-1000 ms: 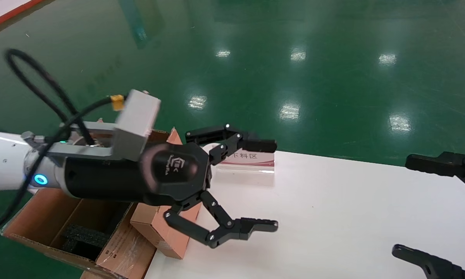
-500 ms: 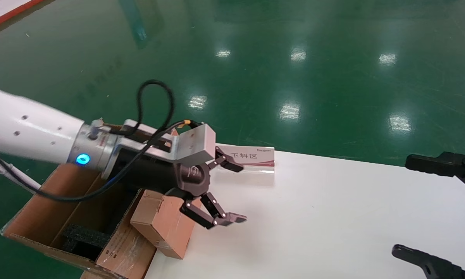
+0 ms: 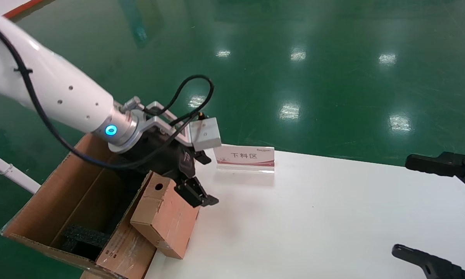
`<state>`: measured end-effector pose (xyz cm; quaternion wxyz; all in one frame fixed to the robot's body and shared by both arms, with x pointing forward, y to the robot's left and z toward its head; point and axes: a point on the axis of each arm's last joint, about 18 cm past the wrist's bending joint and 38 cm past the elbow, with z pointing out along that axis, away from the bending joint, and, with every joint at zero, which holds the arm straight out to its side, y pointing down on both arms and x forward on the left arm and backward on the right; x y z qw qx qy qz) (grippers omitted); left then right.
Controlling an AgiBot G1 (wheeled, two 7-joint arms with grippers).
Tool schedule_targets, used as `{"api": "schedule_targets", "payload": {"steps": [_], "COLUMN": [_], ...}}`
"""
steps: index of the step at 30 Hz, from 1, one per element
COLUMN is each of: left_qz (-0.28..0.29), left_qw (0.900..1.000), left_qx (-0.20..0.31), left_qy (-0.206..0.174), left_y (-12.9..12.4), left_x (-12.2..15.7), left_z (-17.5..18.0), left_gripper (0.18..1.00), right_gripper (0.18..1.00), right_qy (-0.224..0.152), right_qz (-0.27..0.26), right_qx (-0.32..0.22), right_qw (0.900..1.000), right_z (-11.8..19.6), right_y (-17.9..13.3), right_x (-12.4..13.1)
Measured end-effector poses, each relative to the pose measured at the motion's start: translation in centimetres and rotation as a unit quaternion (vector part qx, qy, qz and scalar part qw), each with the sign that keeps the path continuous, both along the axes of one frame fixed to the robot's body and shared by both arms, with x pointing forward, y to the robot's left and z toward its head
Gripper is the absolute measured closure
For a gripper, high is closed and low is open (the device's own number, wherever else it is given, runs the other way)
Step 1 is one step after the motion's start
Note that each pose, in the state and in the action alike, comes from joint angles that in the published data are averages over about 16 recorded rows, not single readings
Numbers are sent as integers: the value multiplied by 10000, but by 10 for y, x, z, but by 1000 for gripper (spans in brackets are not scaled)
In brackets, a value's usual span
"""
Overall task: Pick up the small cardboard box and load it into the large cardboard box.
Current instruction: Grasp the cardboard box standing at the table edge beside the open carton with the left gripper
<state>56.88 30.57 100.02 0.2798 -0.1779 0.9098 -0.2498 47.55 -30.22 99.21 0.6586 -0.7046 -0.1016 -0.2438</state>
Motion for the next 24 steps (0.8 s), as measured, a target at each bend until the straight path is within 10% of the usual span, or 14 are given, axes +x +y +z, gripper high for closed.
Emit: {"api": "schedule_targets", "payload": {"steps": [24], "left_qz": [1864], "left_qw": [9818], "left_qx": [187], "left_qy": [299], "left_y": [20], "left_x": [-4], "left_z": [37], "left_gripper": [184], "right_gripper": [178], "right_qy": [0], "right_qz": [0], "right_qx": [0], "right_qw": [10000], "right_z": [0], "right_y": [0], "right_x": [0]}}
